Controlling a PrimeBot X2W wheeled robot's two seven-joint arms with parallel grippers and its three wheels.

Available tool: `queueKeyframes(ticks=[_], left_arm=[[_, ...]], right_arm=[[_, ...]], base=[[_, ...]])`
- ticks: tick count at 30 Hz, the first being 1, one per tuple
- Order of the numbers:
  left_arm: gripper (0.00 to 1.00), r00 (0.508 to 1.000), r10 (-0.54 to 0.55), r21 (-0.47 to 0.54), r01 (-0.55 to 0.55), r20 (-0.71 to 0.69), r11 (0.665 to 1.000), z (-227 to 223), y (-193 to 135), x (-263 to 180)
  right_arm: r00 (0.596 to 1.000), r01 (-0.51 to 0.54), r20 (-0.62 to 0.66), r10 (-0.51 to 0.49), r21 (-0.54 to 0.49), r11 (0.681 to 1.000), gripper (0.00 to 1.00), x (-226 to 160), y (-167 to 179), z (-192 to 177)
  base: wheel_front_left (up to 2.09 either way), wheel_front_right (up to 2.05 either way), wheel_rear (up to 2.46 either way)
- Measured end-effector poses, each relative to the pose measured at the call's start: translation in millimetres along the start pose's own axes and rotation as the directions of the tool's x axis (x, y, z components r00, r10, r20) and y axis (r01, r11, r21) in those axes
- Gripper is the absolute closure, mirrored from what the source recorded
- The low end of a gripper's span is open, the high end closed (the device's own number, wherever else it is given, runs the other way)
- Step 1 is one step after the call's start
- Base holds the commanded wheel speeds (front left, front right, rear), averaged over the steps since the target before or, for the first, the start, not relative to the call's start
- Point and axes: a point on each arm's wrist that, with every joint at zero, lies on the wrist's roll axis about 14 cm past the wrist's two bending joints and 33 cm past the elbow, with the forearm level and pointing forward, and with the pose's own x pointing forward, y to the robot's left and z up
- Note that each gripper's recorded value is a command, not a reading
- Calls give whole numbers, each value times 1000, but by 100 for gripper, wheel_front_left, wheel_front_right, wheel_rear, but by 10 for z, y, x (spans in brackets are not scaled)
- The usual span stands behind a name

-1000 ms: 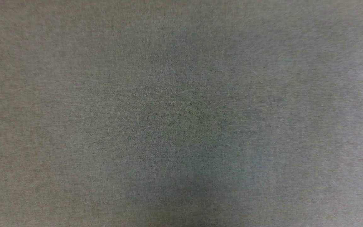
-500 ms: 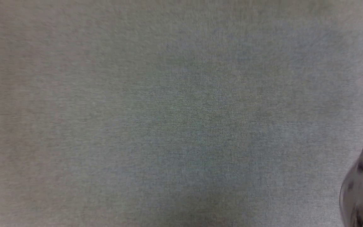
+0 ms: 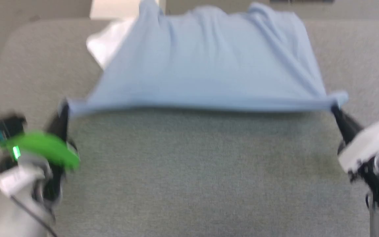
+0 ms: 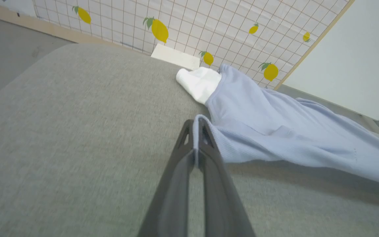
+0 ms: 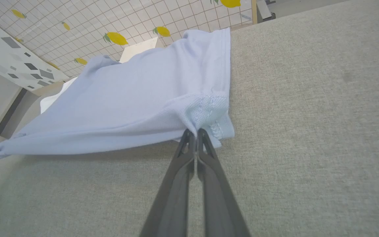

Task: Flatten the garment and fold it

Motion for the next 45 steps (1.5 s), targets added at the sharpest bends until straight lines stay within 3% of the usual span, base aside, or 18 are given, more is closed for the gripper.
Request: queueKeyframes(ticks=[9,14,21,30,36,44,45], left_arm=[[100,970,143,-149,-174,-197,973,-571,190,-1171],[100,924,195,-138,-252,-330,958,-821,236,-1726],[100,899,219,-178,-303,-379,936,-881,199,-2120],[100,946,157,-160,-208,-285,965,-579,18,-1935],[100,989,41,-83,-53,-142,995,-125,-243,-1407],[100,990,-71,8,72,-122,997,49,-434,-737],[100,988,-86,31,91,-127,995,41,-414,-482]], right_arm=[[999,27,-41,-28,-7,1000,100,-688,-131,-306],[990,41,-132,-41,-6,999,100,-1006,-193,-556],[963,56,-265,-50,17,998,100,-1330,-233,-883],[957,52,-286,-48,8,999,100,-1338,-180,-835],[972,36,-231,-45,-43,998,100,-1084,-98,-475],[960,63,-267,-91,-110,992,100,-670,-122,-310],[947,77,-300,-112,-126,989,100,-490,-145,-331]], base=[[0,0,0],[0,0,0],[0,0,0],[0,0,0],[0,0,0],[0,0,0],[0,0,0]])
